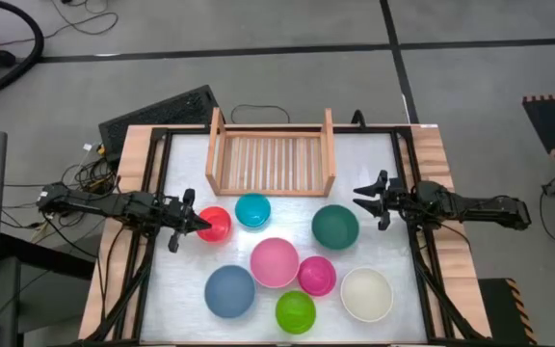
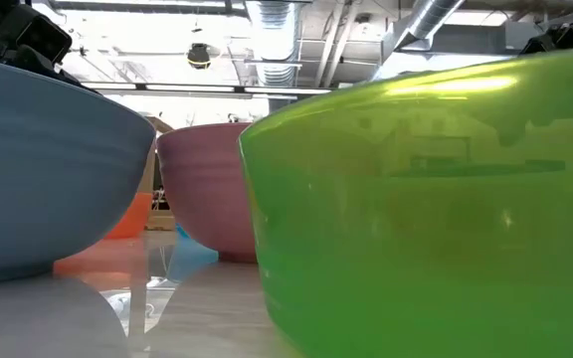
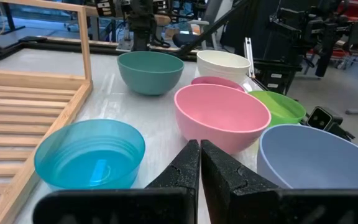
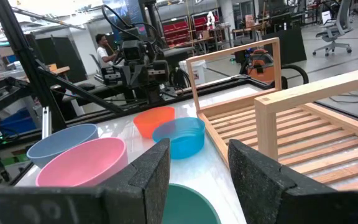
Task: Place and stack bowls onto a shelf
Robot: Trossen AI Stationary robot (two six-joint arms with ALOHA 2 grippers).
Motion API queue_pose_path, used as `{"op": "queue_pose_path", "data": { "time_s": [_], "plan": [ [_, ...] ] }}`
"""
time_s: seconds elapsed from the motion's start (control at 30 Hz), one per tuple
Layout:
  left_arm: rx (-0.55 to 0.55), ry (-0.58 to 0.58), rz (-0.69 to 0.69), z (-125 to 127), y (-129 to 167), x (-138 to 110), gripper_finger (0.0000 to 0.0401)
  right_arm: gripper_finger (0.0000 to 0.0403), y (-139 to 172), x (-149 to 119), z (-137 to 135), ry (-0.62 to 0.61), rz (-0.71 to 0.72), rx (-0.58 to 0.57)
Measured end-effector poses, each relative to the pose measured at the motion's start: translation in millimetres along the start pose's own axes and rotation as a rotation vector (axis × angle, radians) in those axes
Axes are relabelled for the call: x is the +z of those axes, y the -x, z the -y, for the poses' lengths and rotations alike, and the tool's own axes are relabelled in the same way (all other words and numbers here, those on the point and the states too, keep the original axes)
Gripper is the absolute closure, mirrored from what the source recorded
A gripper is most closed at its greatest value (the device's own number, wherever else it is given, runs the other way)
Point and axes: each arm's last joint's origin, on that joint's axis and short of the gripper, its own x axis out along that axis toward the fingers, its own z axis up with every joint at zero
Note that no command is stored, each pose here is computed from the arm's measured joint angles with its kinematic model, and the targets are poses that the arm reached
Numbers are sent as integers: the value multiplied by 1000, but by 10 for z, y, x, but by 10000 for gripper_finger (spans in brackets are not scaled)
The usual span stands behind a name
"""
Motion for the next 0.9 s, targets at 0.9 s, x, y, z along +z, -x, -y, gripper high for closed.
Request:
{"op": "queue_pose_path", "data": {
  "time_s": [0.9],
  "plan": [
    [35,452,15,-11,0,2,401,214,0,3,6,-14,2,-8]
  ]
}}
